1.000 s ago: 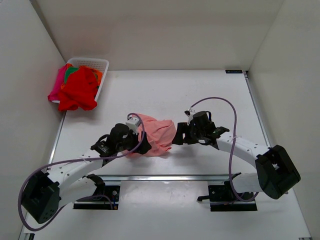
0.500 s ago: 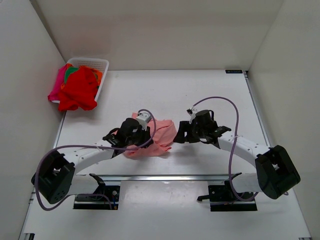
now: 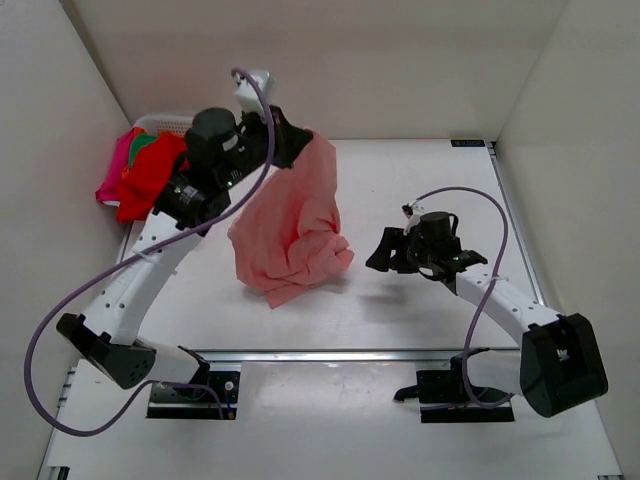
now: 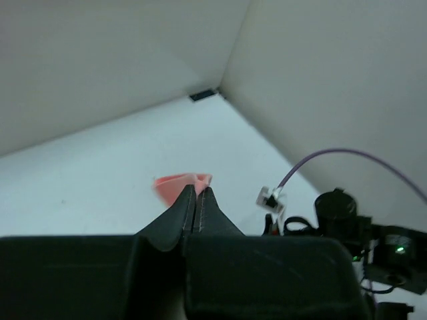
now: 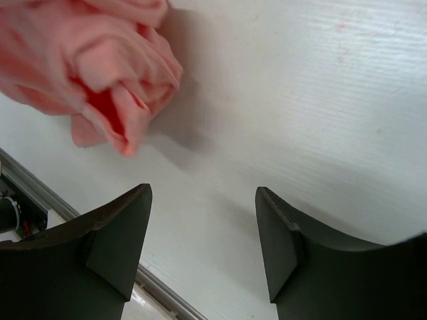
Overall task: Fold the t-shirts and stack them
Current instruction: Flatten out the tshirt
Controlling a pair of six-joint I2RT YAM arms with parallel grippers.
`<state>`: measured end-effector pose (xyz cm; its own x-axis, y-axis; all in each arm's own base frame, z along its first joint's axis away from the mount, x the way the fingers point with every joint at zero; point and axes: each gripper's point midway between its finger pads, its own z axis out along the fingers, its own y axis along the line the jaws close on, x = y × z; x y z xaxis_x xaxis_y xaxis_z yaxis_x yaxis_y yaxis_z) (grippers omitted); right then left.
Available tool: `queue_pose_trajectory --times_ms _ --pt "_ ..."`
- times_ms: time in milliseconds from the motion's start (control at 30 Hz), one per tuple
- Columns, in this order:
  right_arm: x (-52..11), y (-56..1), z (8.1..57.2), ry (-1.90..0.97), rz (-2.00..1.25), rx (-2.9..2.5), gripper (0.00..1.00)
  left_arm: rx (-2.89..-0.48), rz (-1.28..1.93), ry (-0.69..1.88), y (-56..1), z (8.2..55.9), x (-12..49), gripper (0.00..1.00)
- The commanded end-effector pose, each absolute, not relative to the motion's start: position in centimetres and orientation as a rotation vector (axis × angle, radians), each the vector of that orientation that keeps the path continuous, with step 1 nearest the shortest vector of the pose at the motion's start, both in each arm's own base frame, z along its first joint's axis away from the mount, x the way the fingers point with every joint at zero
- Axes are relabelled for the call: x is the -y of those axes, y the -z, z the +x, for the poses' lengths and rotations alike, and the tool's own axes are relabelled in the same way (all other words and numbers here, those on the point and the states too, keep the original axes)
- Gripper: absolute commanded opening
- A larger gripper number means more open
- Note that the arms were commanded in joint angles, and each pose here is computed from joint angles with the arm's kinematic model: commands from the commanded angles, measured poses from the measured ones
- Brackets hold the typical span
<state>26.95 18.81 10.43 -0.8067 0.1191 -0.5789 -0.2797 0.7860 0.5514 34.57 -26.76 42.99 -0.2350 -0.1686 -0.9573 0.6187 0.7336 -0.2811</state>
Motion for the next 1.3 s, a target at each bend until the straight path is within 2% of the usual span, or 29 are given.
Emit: queue_pose_trajectory --times_ms 0,67,267,533,733,933,1067,1200,1267 --pt "-18.3 -12.8 27.6 -0.835 -0.173 -2.263 0.61 -1.656 0.396 0.815 -46.0 34.3 27.2 0.00" --pt "-18.5 -13.9 28.0 -0.825 -0.194 -2.207 0.61 -1.588 0.382 0.824 -49.7 34.1 26.9 0.00" --pt "-21.5 -14.8 28.2 -0.867 -0.272 -2.094 0.60 -1.503 0.355 0.907 -53.8 33.2 25.4 0.00" --pt "-23.9 -19.8 30.5 -0.905 -0.459 -1.935 0.60 -1.510 0.351 0.948 -53.9 31.3 22.8 0.00" --pt "-23.9 -18.7 34.0 -0.866 -0.499 -1.993 0.63 -1.434 0.334 0.962 -55.9 28.9 19.6 0.00" --pt "-26.0 -17.6 38.0 -0.882 -0.472 -2.058 0.64 -1.440 0.303 0.939 -55.6 28.3 18.3 0.00" --pt "-28.5 -15.9 38.8 -1.052 -0.499 -2.105 0.69 -1.434 0.296 0.949 -55.0 28.0 18.1 0.00" --pt "-31.3 -18.1 36.4 -1.413 -0.572 -2.030 0.65 -1.476 0.294 0.949 -53.4 28.6 18.1 0.00" --pt "-31.7 -18.3 35.5 -1.520 -0.611 -2.033 0.67 -1.479 0.289 0.941 -53.3 28.9 17.9 0.00"
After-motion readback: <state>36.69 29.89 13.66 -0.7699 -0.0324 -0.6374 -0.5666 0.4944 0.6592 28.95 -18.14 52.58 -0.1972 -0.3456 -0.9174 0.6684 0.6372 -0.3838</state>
